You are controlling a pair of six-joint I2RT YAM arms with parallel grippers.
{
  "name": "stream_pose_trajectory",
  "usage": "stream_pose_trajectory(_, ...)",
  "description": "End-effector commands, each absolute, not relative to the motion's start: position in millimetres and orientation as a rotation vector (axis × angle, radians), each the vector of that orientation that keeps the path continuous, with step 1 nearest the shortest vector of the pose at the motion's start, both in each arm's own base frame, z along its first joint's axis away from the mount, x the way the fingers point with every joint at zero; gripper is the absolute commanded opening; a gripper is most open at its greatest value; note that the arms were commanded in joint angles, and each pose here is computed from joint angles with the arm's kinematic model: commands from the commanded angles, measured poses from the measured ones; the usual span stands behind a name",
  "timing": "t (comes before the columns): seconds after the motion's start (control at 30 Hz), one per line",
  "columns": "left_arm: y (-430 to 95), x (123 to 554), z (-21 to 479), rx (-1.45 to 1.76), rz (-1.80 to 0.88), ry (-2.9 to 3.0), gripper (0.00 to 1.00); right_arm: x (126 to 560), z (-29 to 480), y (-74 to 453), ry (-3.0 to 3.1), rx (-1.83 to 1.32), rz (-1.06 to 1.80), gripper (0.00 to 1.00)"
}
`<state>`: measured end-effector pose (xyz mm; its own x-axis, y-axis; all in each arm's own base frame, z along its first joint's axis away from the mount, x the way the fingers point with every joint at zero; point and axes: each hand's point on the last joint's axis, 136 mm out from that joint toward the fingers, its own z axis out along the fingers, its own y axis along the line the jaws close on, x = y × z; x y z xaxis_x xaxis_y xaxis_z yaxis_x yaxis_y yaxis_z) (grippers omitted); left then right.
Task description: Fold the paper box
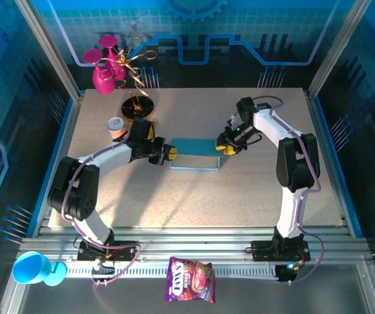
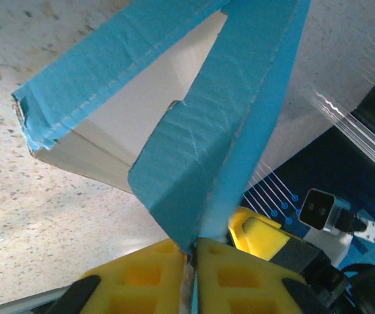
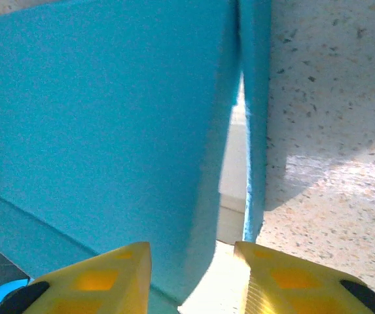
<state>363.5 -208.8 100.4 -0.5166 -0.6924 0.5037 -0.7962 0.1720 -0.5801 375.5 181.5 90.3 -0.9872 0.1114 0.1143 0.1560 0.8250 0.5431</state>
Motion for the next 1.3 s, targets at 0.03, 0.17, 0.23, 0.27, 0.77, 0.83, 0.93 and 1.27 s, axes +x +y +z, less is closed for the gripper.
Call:
stream_pose_trajectory(0.03,-203,340,78,1.480,1.127,-2.334,0.22,361,98,177,-2.949,-0.179,-0.830,0.39)
stream_pose_trajectory(0.17,-199,330,70,1.484,1.089,-2.334,0.28,359,98,176,-2.962,-0.185,-0.833,0.39)
stream_pose_trajectory(0.23,-199,327,67,1.482,1.077,-2.333,0.31,358,98,175,-2.965,-0.189,-0.838,0.39)
stream_pose_trajectory(0.27,-198,325,67,1.480,1.069,-2.337,0.34,357,98,175,-2.964,-0.189,-0.838,0.39)
stream_pose_trajectory(0.77,-190,314,45,1.430,0.980,-2.417,0.48,350,82,182,-2.907,-0.234,-1.051,0.46)
stream_pose_trajectory(0.83,-190,315,42,1.422,0.991,-2.426,0.48,350,80,183,-2.895,-0.242,-1.070,0.46)
stream_pose_trajectory(0.93,-189,316,37,1.421,1.011,-2.438,0.47,350,79,183,-2.885,-0.248,-1.085,0.46)
stream_pose_trajectory(1.27,-191,315,17,1.468,1.123,-2.392,0.36,358,75,177,-2.877,-0.283,-1.154,0.50)
